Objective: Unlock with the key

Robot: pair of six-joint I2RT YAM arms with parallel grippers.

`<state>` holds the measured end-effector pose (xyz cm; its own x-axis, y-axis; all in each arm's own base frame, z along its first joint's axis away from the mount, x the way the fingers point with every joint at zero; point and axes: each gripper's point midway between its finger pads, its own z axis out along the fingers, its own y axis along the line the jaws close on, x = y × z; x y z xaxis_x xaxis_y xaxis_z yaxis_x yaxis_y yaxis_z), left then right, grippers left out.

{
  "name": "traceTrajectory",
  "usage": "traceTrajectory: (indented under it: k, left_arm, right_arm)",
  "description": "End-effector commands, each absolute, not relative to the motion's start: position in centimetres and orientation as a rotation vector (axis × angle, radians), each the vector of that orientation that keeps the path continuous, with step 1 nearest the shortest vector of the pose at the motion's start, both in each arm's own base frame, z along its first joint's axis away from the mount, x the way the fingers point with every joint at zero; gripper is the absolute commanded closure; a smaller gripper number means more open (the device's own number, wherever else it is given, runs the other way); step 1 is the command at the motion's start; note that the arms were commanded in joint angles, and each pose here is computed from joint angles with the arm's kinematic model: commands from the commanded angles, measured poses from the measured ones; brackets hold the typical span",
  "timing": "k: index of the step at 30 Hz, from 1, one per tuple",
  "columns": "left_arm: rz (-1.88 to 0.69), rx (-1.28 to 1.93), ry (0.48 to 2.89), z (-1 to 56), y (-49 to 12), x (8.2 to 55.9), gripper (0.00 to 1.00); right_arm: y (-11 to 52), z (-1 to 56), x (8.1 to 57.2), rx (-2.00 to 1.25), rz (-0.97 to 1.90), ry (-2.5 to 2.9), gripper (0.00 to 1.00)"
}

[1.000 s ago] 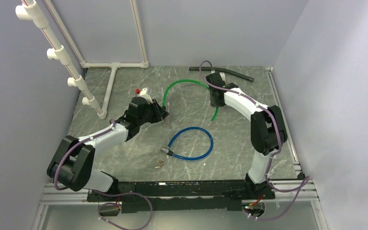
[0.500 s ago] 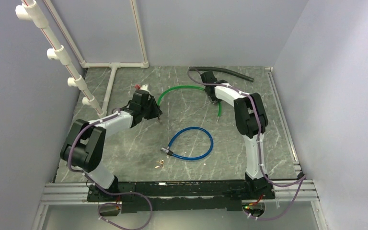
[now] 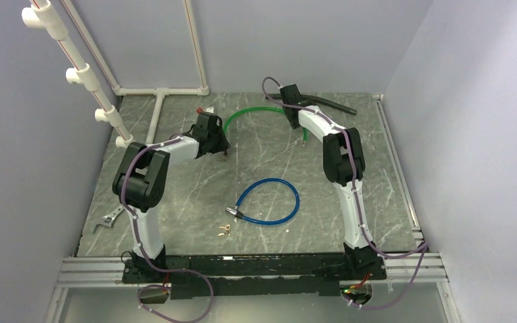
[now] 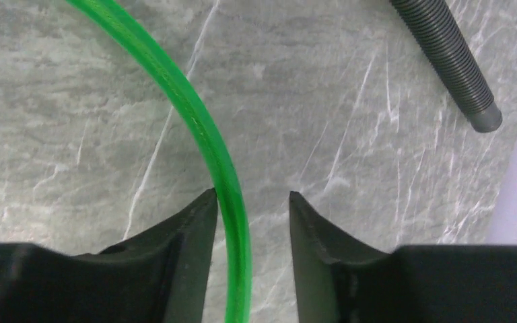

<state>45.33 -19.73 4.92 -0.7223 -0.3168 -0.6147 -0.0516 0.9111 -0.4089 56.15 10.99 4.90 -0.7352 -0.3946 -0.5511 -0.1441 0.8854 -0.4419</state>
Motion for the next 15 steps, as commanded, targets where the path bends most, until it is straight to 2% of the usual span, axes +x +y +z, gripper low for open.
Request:
traceTrajectory:
  k: [1, 5, 8, 10, 13, 15]
  left_arm:
    - [-0.471, -0.275, 2.297, 6.7, -19.7, 48.0, 0.91]
    - [-0.470, -0.268, 2.316, 6.2, -20.0, 49.2, 0.78]
    - [-0.477, -0.260, 2.323, 6.2, -20.3, 49.8, 0.62]
    - [-0.472, -0.260, 2.312, 7.0, -20.2, 49.9, 0.43]
    - [-0.474, -0.258, 2.305, 8.4, -20.1, 49.8, 0.02]
    - [-0.476, -0.253, 2.294, 9.2, -20.0, 49.7, 0.01]
  right_arm:
    - [9.7, 7.0, 57.7, -0.289, -0.534, 2.347, 0.51]
    - [10.2, 7.0, 57.9, -0.269, -0.486, 2.349, 0.47]
    - [10.0, 7.3, 57.5, -0.235, -0.490, 2.354, 0.41]
    - [9.6, 8.1, 57.1, -0.216, -0.507, 2.350, 0.36]
    - [9.7, 9.9, 56.3, -0.191, -0.478, 2.347, 0.33]
    - [10.1, 11.4, 55.6, -0.169, -0.432, 2.339, 0.30]
